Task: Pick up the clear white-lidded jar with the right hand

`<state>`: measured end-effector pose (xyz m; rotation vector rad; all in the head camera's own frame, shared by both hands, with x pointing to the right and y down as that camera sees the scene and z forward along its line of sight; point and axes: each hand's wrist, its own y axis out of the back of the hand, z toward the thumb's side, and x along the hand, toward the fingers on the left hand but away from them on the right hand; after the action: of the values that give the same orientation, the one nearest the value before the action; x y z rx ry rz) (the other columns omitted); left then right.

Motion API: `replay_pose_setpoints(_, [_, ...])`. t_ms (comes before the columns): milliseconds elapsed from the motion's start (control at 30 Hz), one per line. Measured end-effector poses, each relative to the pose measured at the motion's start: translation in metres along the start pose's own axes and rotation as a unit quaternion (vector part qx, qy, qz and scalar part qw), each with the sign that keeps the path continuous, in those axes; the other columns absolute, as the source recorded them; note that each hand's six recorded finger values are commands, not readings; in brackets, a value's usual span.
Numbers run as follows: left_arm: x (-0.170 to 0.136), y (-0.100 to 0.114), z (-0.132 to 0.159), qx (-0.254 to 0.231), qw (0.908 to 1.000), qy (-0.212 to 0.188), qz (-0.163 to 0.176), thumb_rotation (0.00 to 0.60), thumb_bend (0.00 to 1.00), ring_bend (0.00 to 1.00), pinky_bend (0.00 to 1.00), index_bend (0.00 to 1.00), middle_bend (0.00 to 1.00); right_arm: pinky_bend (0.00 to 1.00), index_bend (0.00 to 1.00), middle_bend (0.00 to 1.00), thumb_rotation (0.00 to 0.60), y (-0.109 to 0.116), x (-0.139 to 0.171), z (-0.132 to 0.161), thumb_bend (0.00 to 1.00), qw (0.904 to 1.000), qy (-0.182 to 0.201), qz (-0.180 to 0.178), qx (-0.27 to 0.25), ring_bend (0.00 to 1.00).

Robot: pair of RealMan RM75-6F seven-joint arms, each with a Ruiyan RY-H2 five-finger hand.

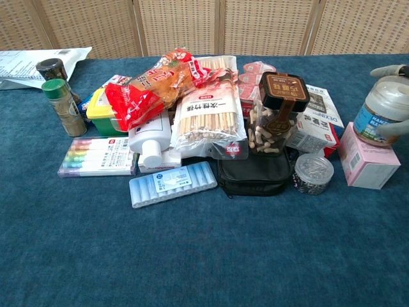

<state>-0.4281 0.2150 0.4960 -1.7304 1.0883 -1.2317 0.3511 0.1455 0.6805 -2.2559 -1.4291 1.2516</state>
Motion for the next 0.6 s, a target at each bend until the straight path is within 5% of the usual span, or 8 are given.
replay_pose_setpoints(367, [0.0, -0.003, -0.002, -0.003, 1.0, 0.0, -0.001, 0.41, 0.28, 0.0, 0.0, 0.0, 0.05, 0.32, 0.07, 0.58, 0.6, 0.012, -0.005, 0.021, 0.12, 0.9997, 0.024, -0.009, -0.001, 0.46])
replay_pose_setpoints(600, [-0.002, -0.003, 0.0, -0.004, 1.0, -0.006, -0.003, 0.409, 0.28, 0.0, 0.0, 0.0, 0.05, 0.32, 0.06, 0.58, 0.6, 0.028, -0.015, 0.061, 0.11, 0.9979, 0.064, -0.011, -0.005, 0.46])
